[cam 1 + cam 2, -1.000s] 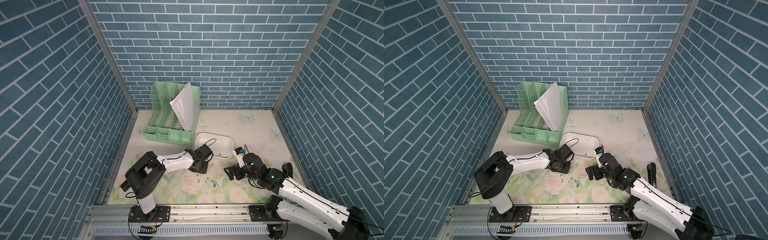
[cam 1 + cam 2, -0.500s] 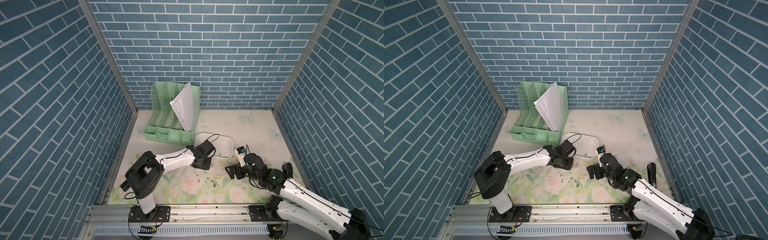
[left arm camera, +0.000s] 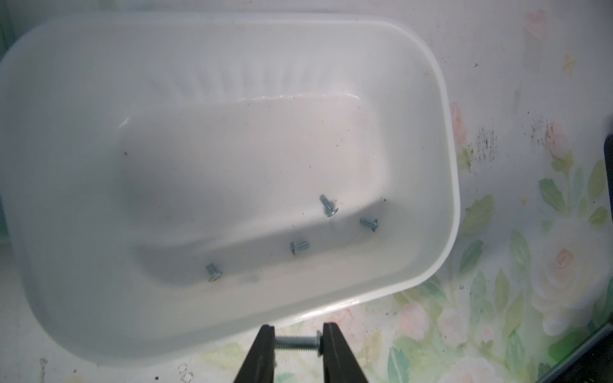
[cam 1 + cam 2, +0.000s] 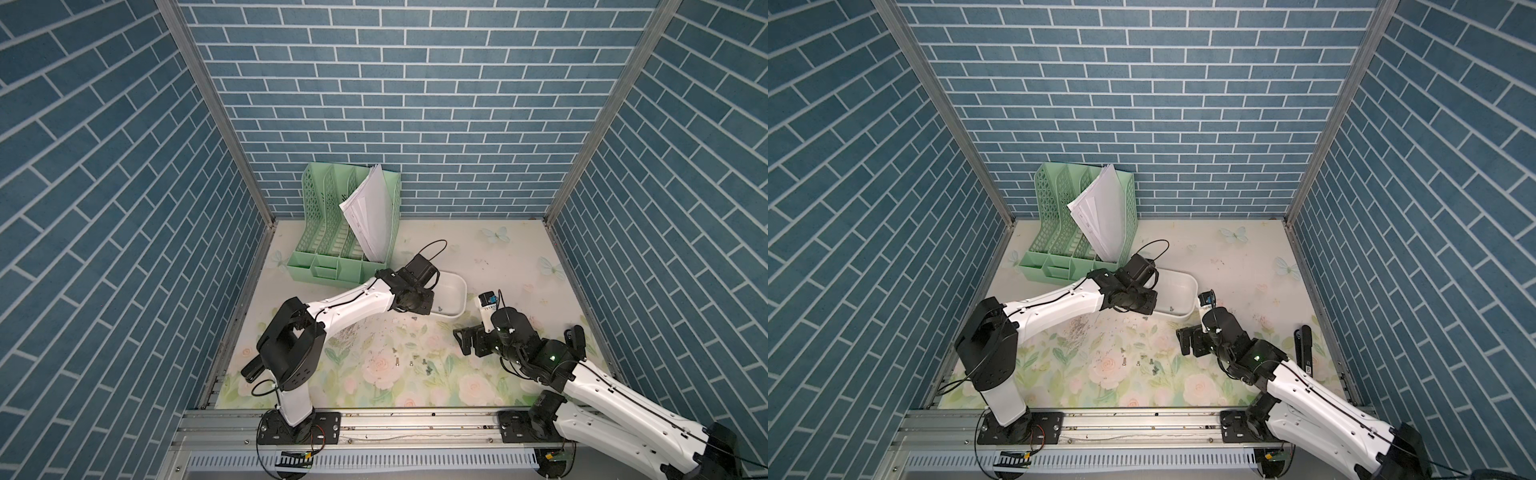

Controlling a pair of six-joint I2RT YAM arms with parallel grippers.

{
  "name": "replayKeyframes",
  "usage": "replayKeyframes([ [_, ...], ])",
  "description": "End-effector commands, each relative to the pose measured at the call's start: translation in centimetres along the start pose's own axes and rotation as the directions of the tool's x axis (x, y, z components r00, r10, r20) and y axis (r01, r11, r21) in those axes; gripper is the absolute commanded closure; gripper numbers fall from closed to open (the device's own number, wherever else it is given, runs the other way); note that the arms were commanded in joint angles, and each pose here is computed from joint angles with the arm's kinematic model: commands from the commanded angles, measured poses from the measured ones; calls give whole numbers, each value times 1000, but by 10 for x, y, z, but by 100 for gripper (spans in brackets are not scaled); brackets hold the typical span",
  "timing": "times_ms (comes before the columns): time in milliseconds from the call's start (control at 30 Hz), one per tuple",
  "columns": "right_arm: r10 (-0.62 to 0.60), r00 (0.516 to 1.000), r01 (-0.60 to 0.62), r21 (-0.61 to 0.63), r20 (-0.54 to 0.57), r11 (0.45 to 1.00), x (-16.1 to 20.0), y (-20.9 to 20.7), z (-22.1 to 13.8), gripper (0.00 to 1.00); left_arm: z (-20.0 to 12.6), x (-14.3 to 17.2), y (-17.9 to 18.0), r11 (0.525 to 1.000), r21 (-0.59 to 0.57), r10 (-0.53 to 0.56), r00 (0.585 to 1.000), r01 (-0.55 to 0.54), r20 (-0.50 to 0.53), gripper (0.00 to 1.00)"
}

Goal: Put the screws on the desktop into the storage box
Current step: Place the screw in the storage box.

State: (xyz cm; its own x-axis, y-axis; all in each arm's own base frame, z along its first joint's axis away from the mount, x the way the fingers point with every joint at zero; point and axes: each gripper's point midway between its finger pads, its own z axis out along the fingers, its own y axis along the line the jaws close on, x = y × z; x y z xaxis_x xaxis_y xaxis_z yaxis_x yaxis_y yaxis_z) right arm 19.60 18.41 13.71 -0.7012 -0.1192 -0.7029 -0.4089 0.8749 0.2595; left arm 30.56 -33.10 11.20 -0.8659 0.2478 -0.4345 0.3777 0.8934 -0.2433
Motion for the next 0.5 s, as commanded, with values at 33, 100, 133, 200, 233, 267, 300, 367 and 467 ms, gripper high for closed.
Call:
replayKeyframes([
  [33, 27, 1000, -27, 25, 3, 999, 1, -5, -4, 0, 10, -11, 8, 1000, -8, 10, 1000, -10, -8, 72],
  [100, 25, 1000, -25, 30, -4, 999, 3, -6, -3, 0, 13, -17, 10, 1000, -10, 9, 1000, -9, -5, 71],
  [133, 24, 1000, -24, 29, -9, 999, 4, -6, -2, 0, 14, -20, 11, 1000, -12, 10, 1000, -10, -3, 70],
  [200, 22, 999, -21, 27, -27, 999, 6, -5, 1, 0, 16, -23, 13, 1000, -11, 8, 1000, -8, -2, 68],
  [233, 20, 999, -19, 27, -39, 999, 8, -4, 3, 0, 16, -25, 14, 1000, -10, 7, 1000, -7, 0, 64],
  [267, 19, 999, -18, 24, -47, 1000, 10, -4, 5, 0, 15, -26, 15, 1000, -11, 5, 1000, -4, 3, 59],
  [300, 19, 998, -18, 25, -52, 1000, 11, -4, 6, 0, 14, -27, 16, 1000, -10, 4, 1000, -4, 4, 57],
  [367, 16, 998, -15, 23, -58, 1000, 12, -3, 8, 0, 12, -27, 20, 1000, -13, 1, 1000, 0, 6, 48],
  [467, 10, 997, -9, 16, -71, 1000, 13, -1, 9, 0, 9, -26, 22, 1000, -3, -2, 1000, 2, 3, 33],
])
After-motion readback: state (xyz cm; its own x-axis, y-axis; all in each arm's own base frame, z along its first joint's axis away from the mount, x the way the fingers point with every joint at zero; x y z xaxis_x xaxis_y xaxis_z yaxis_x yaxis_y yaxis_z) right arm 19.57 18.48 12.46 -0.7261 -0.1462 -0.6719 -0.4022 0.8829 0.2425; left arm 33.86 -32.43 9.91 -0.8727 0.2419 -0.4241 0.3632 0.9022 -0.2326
